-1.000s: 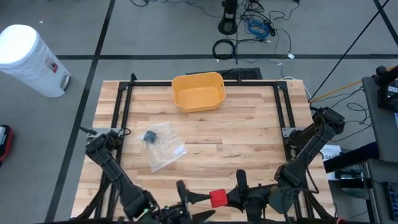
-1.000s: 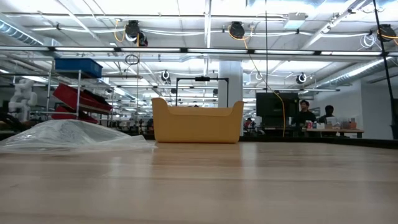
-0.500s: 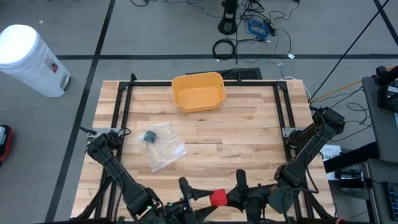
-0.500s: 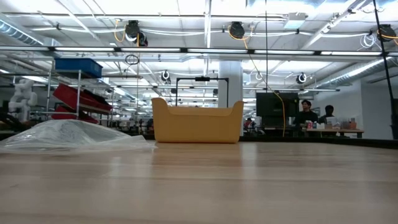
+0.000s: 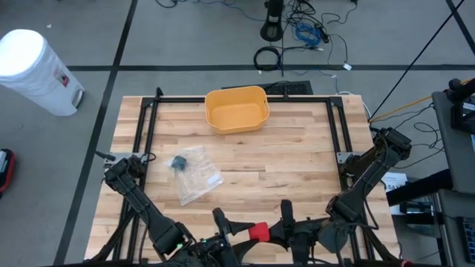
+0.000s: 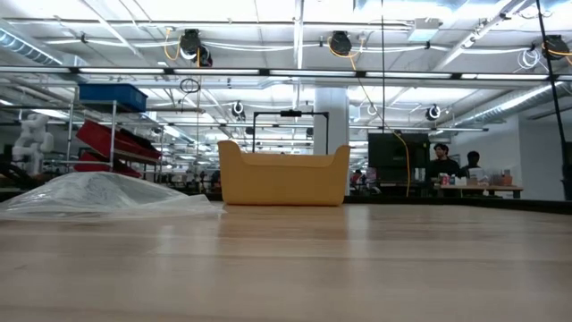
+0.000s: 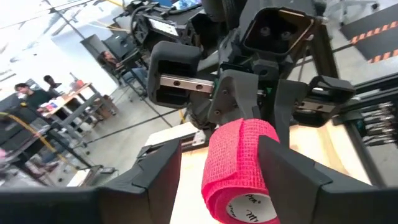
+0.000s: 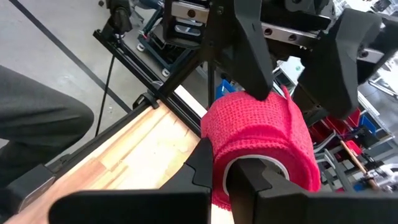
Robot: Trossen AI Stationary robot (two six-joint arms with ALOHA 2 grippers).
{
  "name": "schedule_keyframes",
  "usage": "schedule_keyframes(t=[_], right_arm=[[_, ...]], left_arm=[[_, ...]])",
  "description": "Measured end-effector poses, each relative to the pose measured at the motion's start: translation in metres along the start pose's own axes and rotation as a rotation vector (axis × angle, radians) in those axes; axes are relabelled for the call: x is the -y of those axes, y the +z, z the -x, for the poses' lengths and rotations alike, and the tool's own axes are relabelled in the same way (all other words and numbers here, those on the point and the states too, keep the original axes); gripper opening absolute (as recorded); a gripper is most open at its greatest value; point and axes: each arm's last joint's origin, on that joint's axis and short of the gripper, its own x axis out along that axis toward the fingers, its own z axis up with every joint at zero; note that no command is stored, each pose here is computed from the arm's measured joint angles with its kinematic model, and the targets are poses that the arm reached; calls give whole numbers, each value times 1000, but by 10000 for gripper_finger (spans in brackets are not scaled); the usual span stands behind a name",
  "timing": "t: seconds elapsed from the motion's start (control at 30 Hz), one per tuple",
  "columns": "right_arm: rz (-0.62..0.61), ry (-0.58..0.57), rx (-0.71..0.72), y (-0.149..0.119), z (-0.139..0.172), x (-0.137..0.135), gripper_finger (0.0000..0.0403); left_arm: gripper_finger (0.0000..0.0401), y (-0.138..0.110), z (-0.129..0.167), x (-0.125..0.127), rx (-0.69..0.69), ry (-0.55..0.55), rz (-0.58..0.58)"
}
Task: Roll bandage
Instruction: Roll the red bandage
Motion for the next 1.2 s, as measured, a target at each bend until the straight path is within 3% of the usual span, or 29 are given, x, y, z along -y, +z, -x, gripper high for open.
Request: schedule_keyframes(t=[0.33,0.5,0.77,1.2], right_arm=[[-7,1,0,0,0,0,14],[0,8,-6,-1,0,0,14],[7,17,-10,-2,0,-1,14],[8,17,-11,-2,-1,-2,14]], left_arm=[[104,-1,0,1,-1,-33,-15],[74,-2,-1,1,-4,-33,7],[68,-5,-3,0,-27,-30,-30],[101,-8,-5,-2,-41,-28,-50]])
